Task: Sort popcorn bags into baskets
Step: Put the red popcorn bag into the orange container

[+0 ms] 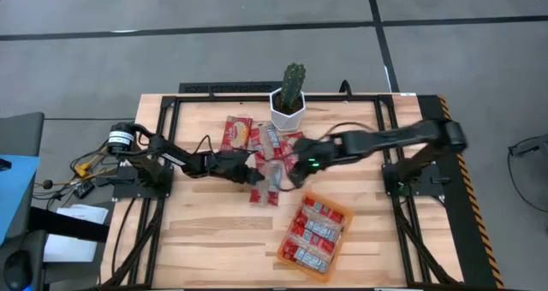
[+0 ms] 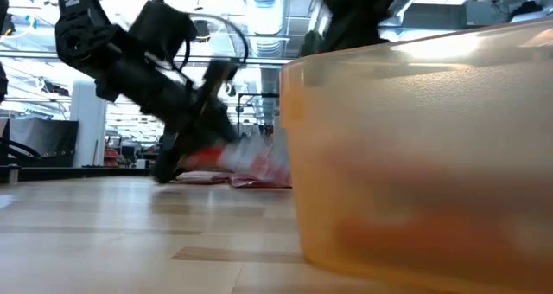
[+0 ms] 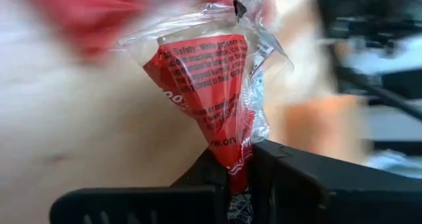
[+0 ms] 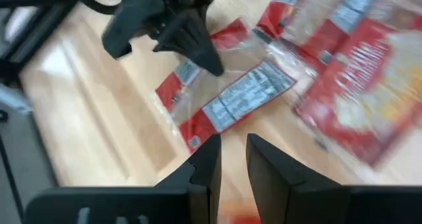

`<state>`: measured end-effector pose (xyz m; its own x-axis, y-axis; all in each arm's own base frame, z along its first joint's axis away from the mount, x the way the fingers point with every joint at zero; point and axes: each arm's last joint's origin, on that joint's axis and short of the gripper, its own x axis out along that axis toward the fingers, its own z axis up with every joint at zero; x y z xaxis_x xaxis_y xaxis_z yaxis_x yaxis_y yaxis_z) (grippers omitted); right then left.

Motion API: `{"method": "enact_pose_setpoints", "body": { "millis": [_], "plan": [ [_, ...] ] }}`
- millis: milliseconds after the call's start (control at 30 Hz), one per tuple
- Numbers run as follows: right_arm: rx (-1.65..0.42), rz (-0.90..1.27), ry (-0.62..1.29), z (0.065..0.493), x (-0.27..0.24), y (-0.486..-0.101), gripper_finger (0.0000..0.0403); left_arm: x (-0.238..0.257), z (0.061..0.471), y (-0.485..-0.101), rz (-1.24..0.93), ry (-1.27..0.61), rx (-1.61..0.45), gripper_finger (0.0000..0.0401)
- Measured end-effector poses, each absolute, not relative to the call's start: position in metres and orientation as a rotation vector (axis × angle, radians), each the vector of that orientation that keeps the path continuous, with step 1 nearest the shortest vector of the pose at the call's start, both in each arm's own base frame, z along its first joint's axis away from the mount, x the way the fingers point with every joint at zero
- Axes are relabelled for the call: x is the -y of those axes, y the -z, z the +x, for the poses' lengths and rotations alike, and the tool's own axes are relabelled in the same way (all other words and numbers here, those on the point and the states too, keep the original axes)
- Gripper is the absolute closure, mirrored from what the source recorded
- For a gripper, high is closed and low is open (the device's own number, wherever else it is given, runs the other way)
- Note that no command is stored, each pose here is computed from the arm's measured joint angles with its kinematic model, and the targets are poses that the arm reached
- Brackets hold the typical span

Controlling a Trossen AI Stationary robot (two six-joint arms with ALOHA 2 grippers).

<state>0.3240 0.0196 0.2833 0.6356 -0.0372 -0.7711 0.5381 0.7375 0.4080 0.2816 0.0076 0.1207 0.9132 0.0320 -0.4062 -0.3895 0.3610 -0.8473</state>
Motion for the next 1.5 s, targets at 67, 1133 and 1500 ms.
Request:
{"method": "enact_pose_setpoints", "body": {
  "millis": [67,1133,1500],
  "plan": [
    [-0.789,0.686,0.371,0.302,-0.026,-0.305,0.0305,-0.006,0.285,-0.132,-1.166,-0.212,-0.303,0.0395],
    [-0.681,0.563,0.258,0.167,-0.08,-0.373,0.0305,0.093,0.419,-0.275,-0.366,0.217,-0.489,0.0397],
    [-0.803,0.534,0.254,0.149,-0.093,-0.365,0.0305,0.13,0.457,-0.239,-0.159,0.326,-0.656,0.0392]
  ]
}}
